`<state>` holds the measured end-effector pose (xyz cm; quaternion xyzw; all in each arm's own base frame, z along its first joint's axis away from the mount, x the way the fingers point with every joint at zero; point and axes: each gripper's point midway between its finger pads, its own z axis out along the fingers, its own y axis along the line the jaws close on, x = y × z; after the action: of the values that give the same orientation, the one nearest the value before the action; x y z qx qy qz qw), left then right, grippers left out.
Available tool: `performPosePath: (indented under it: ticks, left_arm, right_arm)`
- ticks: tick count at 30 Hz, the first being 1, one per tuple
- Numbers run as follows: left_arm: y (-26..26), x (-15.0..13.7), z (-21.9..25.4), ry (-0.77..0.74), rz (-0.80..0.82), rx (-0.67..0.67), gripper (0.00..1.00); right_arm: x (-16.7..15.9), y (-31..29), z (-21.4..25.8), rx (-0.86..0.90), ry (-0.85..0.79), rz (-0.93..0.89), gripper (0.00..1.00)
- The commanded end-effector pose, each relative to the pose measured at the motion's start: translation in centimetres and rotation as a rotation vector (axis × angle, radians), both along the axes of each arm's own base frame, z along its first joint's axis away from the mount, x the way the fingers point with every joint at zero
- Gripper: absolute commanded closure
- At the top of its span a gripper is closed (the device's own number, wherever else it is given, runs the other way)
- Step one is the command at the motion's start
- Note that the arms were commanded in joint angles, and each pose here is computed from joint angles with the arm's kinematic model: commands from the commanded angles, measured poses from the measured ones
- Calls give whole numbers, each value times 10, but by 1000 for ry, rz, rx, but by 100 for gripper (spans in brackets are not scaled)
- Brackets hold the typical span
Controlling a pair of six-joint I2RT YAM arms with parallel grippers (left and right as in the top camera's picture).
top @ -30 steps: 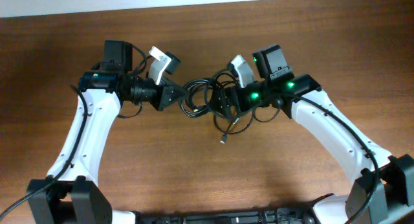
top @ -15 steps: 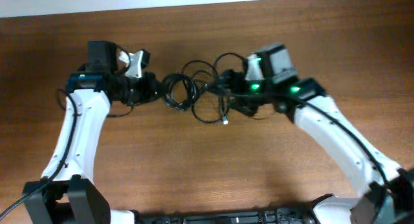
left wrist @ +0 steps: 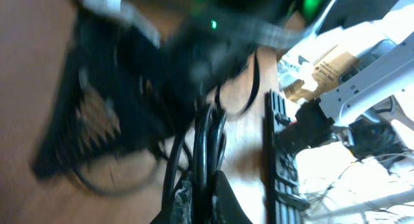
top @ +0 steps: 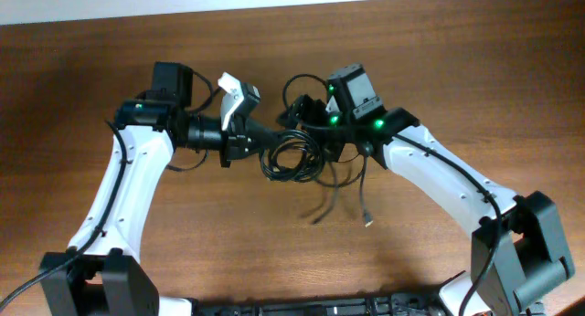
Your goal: Untangle cables
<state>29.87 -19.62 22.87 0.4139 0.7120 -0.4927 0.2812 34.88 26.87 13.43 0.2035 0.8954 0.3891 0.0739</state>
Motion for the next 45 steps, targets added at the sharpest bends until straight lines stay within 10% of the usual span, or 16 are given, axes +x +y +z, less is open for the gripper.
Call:
performPosePath:
  ticks: [1,7,13,22,27,33,40,45]
  left_arm:
    - [2,1,42,-131,-43,-198,100]
    - [44,25,32,-70,121,-137,100]
    - [46,24,25,-3,148,-103,100]
    - [72,63,-12,318,497,107,100]
    - [76,83,-7,344,593,80,100]
    - [181,123,-49,467,1255,317,100]
    - [57,78,24,230,429,-59,100]
    - [14,68,9,197,382,50,100]
  right_arm:
    - [-8,9,-5,-7,-19,90,7]
    - [34,-64,31,49,-388,305,1]
    - [-9,-54,109,357,-835,686,1]
    - [31,-164,28,142,-13,-119,1]
    - [-13,-144,14,64,-70,182,1]
    - [-52,-129,16,107,-40,343,2]
    - [-37,-63,88,399,-628,669,1]
    - [-41,-18,61,200,-643,765,1]
